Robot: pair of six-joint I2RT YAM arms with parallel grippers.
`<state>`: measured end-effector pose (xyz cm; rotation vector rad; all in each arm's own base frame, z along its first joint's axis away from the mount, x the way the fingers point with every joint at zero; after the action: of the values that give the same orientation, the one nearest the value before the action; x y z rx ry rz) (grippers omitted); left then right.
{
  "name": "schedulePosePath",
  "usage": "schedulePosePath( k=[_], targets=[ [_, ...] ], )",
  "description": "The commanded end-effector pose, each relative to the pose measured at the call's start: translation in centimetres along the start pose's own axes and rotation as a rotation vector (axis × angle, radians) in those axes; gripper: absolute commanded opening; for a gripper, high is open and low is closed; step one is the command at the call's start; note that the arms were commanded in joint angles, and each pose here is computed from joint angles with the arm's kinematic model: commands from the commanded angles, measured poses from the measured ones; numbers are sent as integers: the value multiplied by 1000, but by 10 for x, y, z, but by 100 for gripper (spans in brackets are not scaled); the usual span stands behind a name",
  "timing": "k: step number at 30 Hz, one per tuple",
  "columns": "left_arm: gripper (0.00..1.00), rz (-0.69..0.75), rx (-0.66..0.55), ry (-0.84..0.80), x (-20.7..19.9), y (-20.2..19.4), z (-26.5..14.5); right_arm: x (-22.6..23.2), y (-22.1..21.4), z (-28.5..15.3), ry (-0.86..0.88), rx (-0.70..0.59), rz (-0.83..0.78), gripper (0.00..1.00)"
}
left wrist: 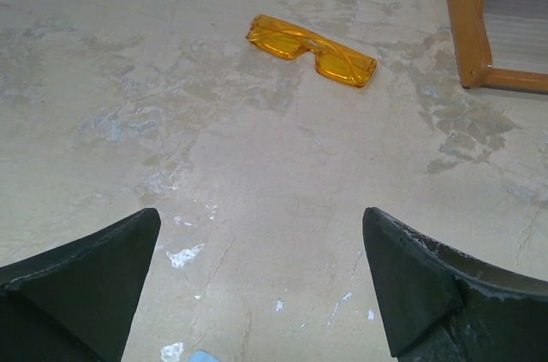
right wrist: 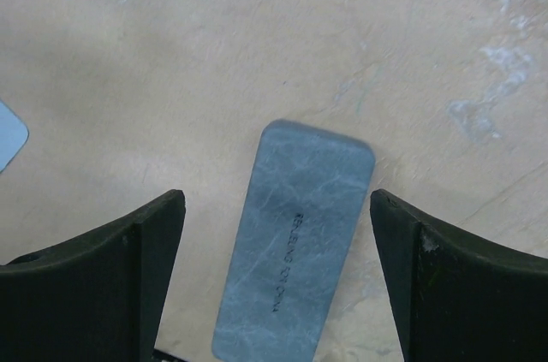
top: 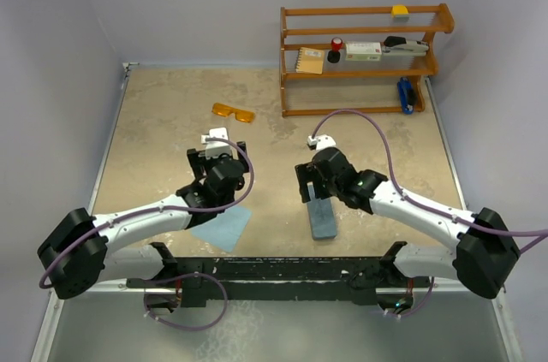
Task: Organize the sunglasses
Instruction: Pick up the sunglasses case from the center of the board.
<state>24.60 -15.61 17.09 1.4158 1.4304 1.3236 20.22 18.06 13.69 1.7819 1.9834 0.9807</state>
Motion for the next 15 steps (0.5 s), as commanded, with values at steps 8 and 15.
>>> schedulePosePath(
  k=[8,15],
  targets=[
    [100,-74,-27,-21,5,1,-6,1,-35,-15,-97,112,38,94],
    [100,-64,-21,-21,6,-2,-6,-4,-50,-10,-116,156,65,95]
  ],
)
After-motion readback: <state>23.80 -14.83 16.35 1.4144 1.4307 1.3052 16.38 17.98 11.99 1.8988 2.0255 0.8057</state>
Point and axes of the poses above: each gripper's point midway between its finger pads, its own z axis out along the fingers, its own x axis along the line the jaws close on, y = z × x, the point moved 6 cm from there along -z, back along the fingers, and after that the axes turned 12 degrees about z, right-handed, at the moved point
